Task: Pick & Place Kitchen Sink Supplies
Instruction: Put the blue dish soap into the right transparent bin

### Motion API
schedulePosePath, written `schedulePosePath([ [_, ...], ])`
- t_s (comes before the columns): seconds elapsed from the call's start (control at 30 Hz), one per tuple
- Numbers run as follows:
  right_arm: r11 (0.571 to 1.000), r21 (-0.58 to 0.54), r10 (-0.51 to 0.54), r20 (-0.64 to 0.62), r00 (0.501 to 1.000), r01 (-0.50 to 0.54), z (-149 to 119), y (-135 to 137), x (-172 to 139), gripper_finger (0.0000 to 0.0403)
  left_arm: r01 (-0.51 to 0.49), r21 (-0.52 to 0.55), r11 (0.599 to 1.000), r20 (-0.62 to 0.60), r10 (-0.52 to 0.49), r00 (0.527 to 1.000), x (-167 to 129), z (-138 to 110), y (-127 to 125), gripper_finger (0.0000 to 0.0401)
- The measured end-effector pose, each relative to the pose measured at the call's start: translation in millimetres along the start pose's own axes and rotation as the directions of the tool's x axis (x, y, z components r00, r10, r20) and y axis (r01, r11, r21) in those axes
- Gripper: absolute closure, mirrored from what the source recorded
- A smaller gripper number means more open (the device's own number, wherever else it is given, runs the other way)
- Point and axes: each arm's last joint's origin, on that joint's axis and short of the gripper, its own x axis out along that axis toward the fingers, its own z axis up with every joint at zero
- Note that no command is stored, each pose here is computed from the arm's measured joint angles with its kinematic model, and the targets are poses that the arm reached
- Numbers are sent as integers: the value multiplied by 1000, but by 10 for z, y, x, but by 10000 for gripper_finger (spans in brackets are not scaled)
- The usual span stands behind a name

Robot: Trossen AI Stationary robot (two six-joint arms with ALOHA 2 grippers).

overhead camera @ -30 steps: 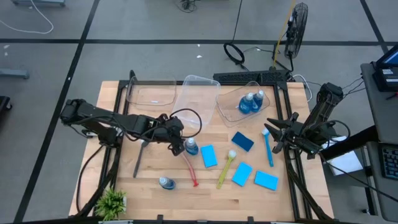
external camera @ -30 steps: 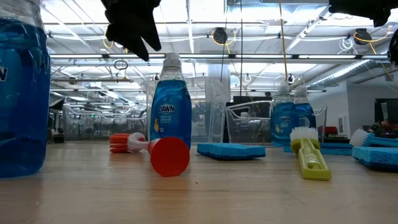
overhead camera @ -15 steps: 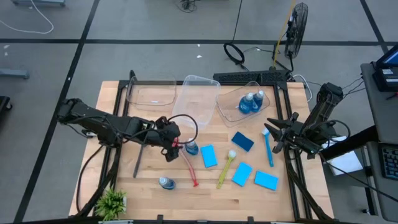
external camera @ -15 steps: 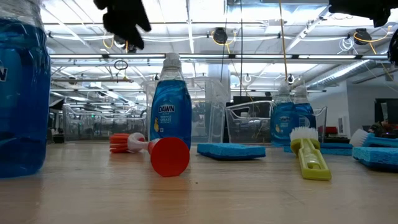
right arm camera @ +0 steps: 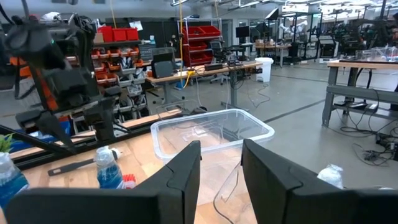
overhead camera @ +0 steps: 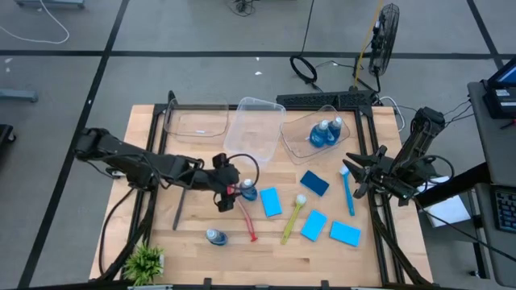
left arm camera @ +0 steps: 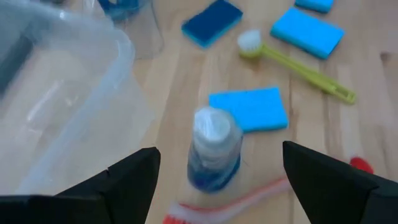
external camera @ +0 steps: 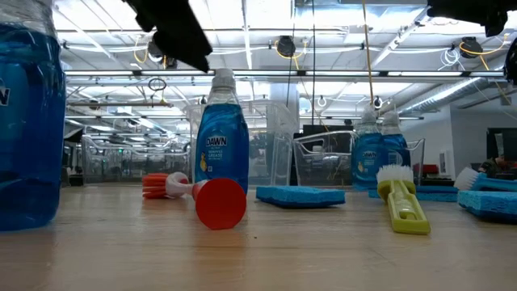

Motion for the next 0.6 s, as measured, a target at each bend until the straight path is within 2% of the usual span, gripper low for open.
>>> schedulePosePath([
  [0.1, 1000, 4, 0, 0, 1000, 0, 0, 0, 0, 298, -7, 32, 999, -2, 7, 1000, 64, -57, 28, 66],
  [0.3, 1000, 23, 0, 0, 1000, 0, 0, 0, 0, 298, 4, 23, 1000, -11, -4, 1000, 140, -136, 68, 66],
  [0.47, 1000, 31, 0, 0, 1000, 0, 0, -1, 0, 298, 6, 24, 1000, 25, -7, 1000, 182, -119, 125, 66],
  [0.6, 999, 39, 0, 0, 1000, 0, 0, 0, 0, 298, 47, 27, 999, 57, -49, 997, 234, -135, 155, 66],
])
